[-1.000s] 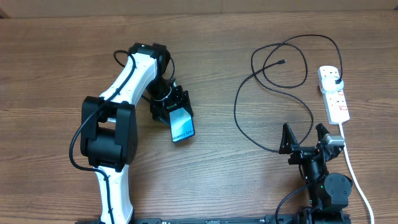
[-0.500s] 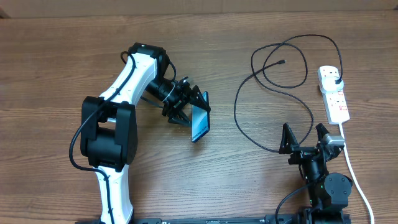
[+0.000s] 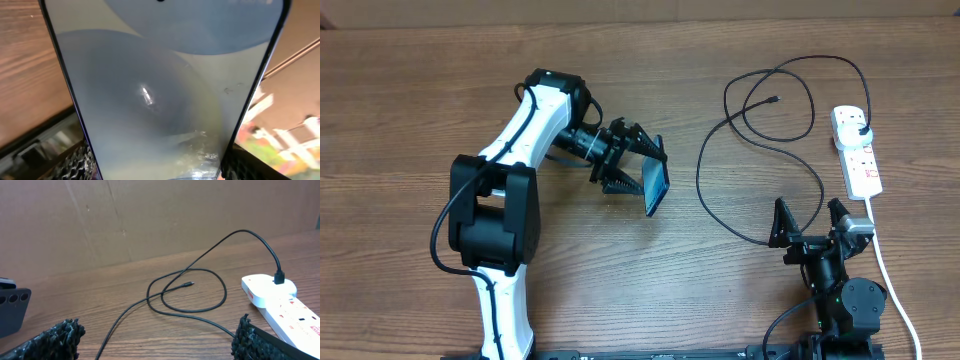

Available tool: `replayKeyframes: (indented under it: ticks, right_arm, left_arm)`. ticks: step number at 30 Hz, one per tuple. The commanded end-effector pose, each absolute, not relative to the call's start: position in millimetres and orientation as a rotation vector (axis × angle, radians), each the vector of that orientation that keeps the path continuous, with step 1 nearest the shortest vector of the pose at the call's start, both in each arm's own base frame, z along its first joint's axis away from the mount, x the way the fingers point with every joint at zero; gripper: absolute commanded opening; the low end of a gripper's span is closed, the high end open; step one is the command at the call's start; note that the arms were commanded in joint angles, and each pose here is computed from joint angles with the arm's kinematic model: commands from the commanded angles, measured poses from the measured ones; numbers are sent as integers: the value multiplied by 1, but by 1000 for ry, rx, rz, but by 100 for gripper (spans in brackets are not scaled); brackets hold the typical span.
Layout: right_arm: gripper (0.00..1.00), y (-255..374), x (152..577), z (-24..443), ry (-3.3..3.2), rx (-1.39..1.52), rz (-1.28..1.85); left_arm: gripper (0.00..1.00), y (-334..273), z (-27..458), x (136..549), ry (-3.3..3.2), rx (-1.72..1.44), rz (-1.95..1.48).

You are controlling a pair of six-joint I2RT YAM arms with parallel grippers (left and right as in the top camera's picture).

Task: Plug charger to phone and switch on socket
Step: 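Lift the phone with the left gripper and tilt it upright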

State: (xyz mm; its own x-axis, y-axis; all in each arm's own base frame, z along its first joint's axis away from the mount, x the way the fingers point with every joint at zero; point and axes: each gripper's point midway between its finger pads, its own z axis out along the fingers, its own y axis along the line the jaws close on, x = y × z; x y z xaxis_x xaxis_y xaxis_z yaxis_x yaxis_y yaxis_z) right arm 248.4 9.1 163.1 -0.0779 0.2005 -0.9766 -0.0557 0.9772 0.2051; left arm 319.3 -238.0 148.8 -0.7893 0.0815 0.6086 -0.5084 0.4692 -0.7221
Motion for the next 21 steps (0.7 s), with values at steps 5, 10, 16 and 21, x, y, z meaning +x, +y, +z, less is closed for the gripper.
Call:
replayKeyframes:
  ticks: [5, 10, 16, 21]
  right_arm:
    - [100, 9, 249, 159, 1643, 109, 203]
    - [100, 9, 249, 159, 1643, 109, 203]
    - [100, 9, 249, 159, 1643, 109, 203]
    - [100, 9, 249, 159, 1643, 109, 203]
  left_arm:
    - [60, -238, 167, 334, -2027, 475, 1393]
    - [60, -238, 167, 334, -2009, 509, 1372]
    - [60, -238, 167, 334, -2007, 512, 1370]
    - [60, -238, 167, 335, -2004, 520, 1365]
